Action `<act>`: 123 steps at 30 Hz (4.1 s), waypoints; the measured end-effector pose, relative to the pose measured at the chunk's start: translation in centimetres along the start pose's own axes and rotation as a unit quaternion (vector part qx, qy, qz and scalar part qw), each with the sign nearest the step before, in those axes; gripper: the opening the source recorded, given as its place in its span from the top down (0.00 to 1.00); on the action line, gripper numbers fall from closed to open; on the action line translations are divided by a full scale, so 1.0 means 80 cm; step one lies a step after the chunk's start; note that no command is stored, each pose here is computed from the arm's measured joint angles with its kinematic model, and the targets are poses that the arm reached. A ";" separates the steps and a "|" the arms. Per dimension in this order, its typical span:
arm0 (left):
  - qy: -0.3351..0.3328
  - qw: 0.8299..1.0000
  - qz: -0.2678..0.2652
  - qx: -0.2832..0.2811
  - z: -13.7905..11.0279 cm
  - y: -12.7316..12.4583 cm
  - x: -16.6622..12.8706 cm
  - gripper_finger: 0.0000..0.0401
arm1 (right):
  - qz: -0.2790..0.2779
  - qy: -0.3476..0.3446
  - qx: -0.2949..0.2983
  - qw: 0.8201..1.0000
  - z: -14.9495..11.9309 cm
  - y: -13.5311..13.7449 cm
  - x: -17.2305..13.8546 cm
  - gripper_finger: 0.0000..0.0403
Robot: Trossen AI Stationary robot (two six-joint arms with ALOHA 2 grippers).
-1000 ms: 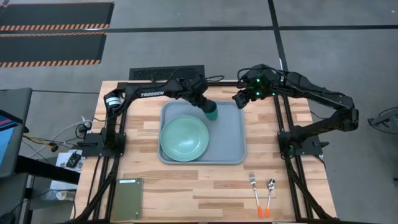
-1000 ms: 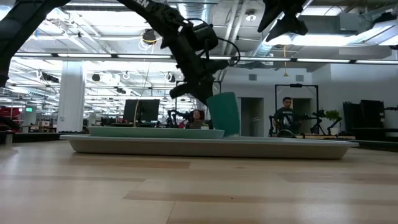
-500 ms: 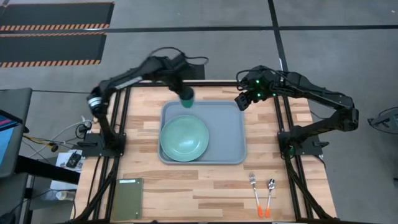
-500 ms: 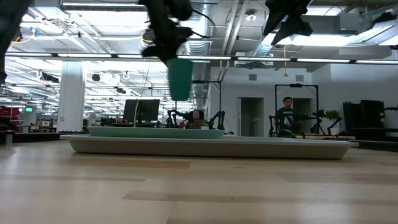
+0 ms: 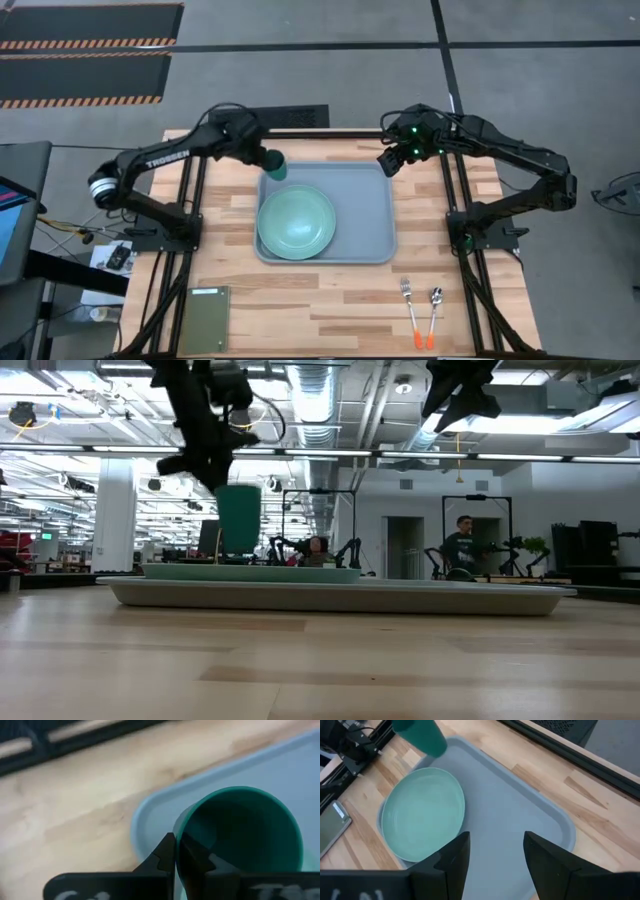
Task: Pick and place plate/cup/fork/spoon on tray
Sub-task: Put the green cup on the gray tray to the top of the light green plate, then put the orange fork on the gray tray to the right of the light green plate
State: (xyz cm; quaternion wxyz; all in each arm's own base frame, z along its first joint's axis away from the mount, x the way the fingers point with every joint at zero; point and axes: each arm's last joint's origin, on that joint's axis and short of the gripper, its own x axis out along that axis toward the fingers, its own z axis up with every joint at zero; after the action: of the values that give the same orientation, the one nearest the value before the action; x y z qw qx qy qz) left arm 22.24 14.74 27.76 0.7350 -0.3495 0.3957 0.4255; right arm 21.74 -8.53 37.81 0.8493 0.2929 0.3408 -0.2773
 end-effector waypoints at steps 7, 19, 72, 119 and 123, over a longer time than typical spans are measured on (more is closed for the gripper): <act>0.032 0.998 0.048 0.022 -0.007 -0.003 0.043 1.00 | 0.000 0.000 0.000 1.000 0.000 0.000 0.000 0.48; 0.054 0.996 0.059 0.031 0.000 -0.002 0.079 1.00 | 0.001 0.001 0.000 1.000 -0.001 0.001 0.000 0.48; 0.005 0.999 0.039 0.026 0.009 0.007 0.033 0.45 | 0.005 0.003 0.000 1.000 -0.001 0.001 0.000 0.48; -0.197 0.921 -0.335 -0.010 -0.005 0.006 -0.151 0.45 | -0.040 0.318 0.237 0.917 -0.349 0.094 0.008 0.48; -0.198 0.922 -0.334 -0.006 -0.005 0.006 -0.151 0.45 | -0.033 0.327 0.233 0.915 -0.371 0.102 0.025 0.48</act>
State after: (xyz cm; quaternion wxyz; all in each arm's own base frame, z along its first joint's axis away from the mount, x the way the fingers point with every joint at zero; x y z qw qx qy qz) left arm 17.80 10.42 38.11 0.8957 -0.3742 0.1002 0.2185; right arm 16.04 16.82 21.16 0.5885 0.5452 0.5348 -0.2654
